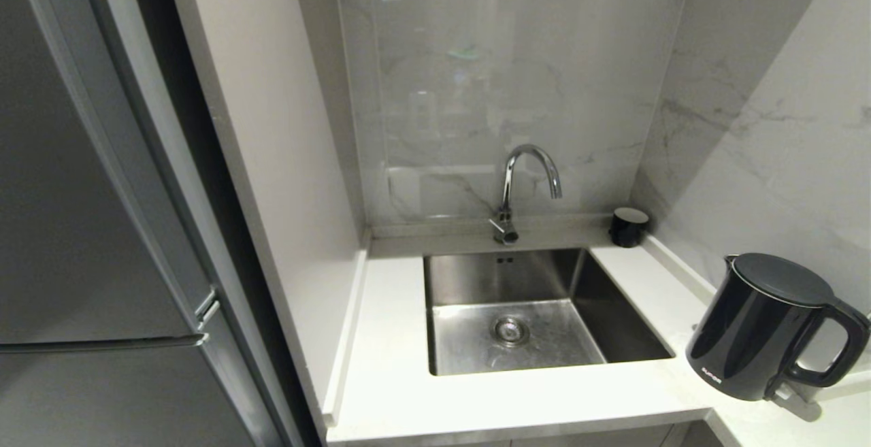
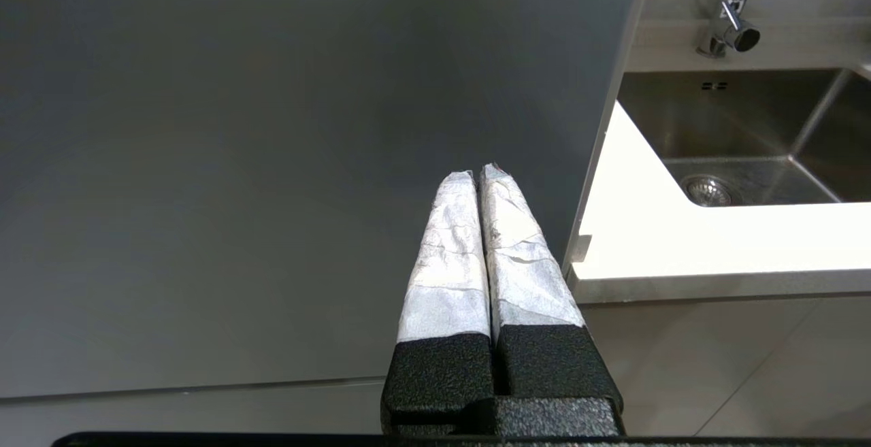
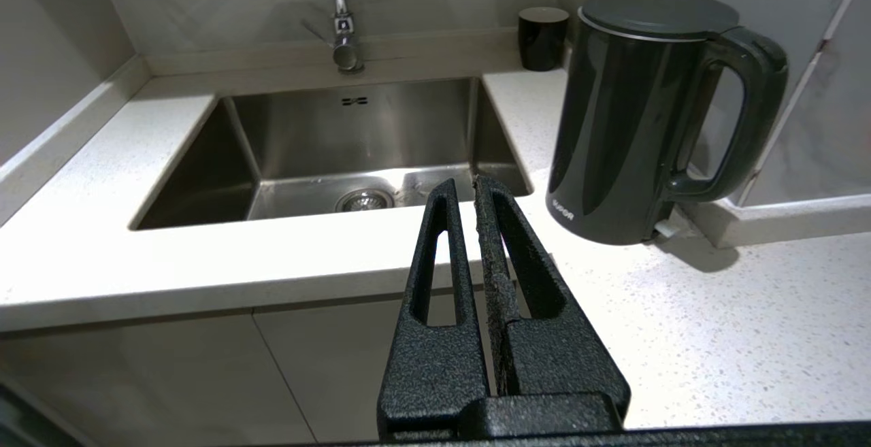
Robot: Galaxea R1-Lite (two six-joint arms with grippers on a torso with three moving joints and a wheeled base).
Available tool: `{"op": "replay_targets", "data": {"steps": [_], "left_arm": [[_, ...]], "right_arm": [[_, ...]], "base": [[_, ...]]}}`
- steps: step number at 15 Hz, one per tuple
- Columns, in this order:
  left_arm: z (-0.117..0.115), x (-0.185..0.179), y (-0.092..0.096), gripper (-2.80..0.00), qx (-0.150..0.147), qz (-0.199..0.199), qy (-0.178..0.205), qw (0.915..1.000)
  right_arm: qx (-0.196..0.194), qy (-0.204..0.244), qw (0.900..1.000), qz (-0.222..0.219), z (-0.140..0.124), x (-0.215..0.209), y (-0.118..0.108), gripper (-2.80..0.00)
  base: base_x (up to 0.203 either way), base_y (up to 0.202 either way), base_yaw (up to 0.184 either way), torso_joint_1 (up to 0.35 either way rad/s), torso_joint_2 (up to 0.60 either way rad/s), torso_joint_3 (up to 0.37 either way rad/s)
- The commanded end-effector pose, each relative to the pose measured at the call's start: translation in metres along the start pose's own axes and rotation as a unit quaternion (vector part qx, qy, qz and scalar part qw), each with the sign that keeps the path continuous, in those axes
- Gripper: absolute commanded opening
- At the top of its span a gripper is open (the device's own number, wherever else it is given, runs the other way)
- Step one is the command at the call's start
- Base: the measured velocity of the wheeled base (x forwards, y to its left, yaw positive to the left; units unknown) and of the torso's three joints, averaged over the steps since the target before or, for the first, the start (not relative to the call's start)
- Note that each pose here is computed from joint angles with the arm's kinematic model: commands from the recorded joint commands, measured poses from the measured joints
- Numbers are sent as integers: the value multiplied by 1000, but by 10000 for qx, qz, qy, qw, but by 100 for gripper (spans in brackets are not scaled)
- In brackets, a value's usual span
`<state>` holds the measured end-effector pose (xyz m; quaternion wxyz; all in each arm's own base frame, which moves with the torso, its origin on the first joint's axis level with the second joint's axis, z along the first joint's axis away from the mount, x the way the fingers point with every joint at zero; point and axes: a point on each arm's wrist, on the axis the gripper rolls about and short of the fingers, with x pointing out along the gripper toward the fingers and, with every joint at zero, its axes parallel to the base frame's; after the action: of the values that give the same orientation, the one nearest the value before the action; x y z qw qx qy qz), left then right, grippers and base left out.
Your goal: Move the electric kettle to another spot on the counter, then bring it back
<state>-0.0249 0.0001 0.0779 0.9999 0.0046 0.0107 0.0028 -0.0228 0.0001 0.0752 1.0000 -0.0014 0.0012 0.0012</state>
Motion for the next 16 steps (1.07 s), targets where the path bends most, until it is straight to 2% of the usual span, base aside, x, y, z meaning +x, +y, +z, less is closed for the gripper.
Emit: {"op": "replay_targets", "data": {"steps": [1,16], "left_arm": [[0,0,0,-280,0,2,7,10000],[0,0,0,-280,-7,2,8,10000]], "right_arm": [[-1,4,10000,4,0,0,0,-280],[-1,11,10000,4,0,0,0,-280]], "base": [[0,0,0,-74,187,99],[0,0,0,-87,205,117]]}}
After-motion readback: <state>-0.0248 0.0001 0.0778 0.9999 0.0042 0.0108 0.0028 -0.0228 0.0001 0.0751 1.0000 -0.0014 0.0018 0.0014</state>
